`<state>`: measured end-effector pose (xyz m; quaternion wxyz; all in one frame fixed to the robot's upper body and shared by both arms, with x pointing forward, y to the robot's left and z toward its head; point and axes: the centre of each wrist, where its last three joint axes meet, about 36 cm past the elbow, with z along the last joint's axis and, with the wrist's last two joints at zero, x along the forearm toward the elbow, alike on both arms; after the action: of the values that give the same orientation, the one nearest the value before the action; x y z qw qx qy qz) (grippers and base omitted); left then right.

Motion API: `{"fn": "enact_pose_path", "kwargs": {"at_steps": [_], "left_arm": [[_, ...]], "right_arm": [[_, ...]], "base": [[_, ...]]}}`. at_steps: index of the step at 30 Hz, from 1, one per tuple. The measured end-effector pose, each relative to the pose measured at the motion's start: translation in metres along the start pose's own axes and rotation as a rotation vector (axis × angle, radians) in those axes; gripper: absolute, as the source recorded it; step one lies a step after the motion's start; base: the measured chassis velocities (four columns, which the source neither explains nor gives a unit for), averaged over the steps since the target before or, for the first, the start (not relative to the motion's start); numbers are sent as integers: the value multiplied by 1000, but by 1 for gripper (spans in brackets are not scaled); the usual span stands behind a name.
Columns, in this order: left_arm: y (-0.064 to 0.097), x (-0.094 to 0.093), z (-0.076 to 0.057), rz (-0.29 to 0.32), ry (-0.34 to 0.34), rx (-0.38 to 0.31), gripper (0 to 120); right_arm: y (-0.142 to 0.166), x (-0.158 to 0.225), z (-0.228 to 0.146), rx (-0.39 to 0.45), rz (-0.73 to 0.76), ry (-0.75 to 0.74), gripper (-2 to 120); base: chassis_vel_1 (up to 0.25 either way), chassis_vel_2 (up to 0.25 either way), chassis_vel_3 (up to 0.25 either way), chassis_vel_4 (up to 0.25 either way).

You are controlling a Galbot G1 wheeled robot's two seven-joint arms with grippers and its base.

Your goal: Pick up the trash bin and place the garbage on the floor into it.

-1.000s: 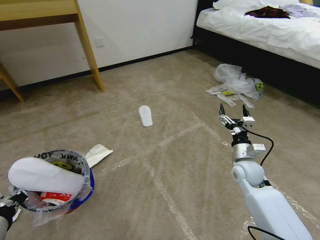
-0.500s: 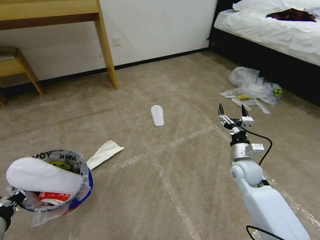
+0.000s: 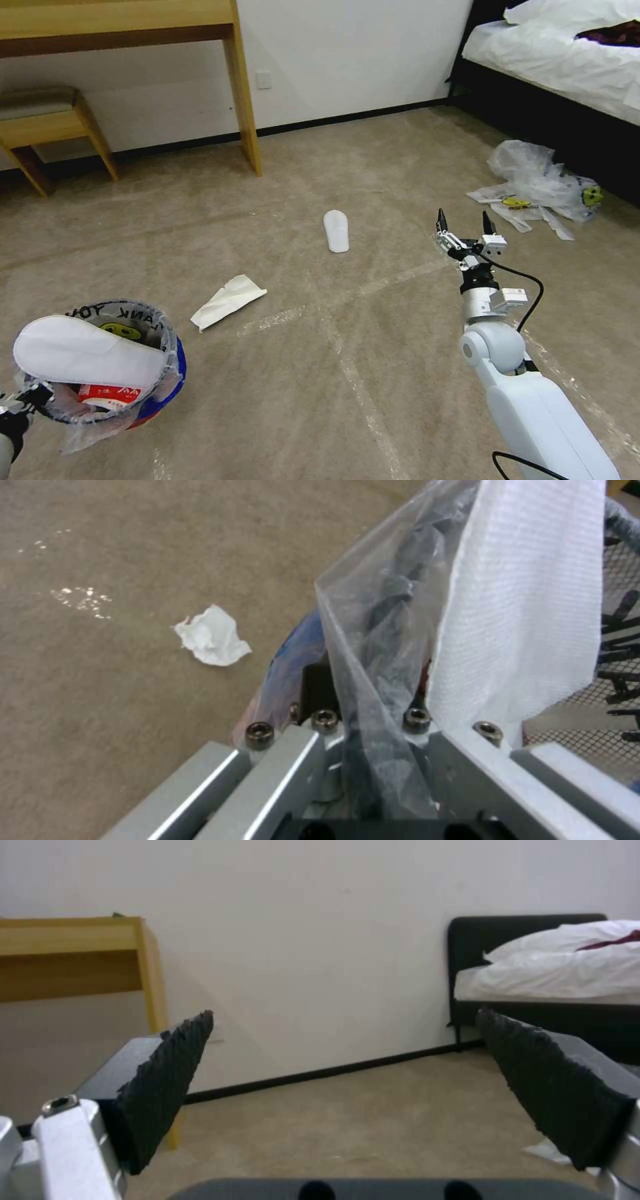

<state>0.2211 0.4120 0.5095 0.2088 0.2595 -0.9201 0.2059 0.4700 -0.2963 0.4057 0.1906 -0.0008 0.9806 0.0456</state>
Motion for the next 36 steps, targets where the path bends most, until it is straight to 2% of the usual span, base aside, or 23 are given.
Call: {"fn": "enact_pose_path", "kwargs": {"at_steps": [36], "left_arm": [[3, -5, 0, -19, -13, -18, 1]], "right_arm": [[-1, 2, 7, 12, -12, -1, 100]], "base": [[13, 13, 12, 12]]}}
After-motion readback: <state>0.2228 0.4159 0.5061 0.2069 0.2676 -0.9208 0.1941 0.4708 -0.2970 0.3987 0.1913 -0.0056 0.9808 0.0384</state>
